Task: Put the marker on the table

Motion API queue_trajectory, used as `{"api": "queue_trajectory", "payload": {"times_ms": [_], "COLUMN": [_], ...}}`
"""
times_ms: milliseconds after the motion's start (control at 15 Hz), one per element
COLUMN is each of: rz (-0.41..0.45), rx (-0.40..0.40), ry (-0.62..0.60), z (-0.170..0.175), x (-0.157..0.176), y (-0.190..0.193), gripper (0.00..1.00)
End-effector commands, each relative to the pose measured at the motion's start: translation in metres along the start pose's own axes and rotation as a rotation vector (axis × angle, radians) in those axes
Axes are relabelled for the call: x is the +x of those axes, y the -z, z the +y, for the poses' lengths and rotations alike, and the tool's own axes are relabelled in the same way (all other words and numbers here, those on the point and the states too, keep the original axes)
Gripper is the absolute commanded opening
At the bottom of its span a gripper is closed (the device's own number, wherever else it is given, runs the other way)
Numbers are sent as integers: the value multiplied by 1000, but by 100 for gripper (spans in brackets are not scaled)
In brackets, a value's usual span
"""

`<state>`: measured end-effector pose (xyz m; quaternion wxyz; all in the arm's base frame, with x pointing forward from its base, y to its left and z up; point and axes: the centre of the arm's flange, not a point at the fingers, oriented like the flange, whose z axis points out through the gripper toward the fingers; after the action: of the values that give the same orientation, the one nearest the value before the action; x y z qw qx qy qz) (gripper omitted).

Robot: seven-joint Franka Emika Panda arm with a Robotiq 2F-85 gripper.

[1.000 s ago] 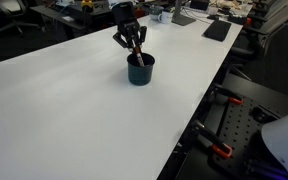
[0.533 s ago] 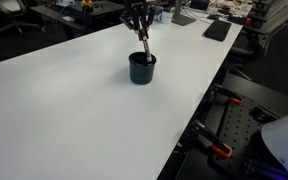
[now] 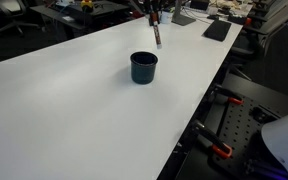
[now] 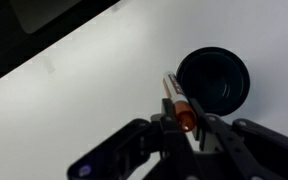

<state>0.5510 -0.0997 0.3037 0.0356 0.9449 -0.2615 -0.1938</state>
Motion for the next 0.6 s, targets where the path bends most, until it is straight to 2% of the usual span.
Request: {"api": "queue_trajectory", "payload": {"times_ms": [0, 533], "rz": [4, -53], "rx": [0, 22], "ry": [-43, -79], "z": [18, 55], "x": [-19, -21], "y": [-14, -86], "gripper": [5, 5]}}
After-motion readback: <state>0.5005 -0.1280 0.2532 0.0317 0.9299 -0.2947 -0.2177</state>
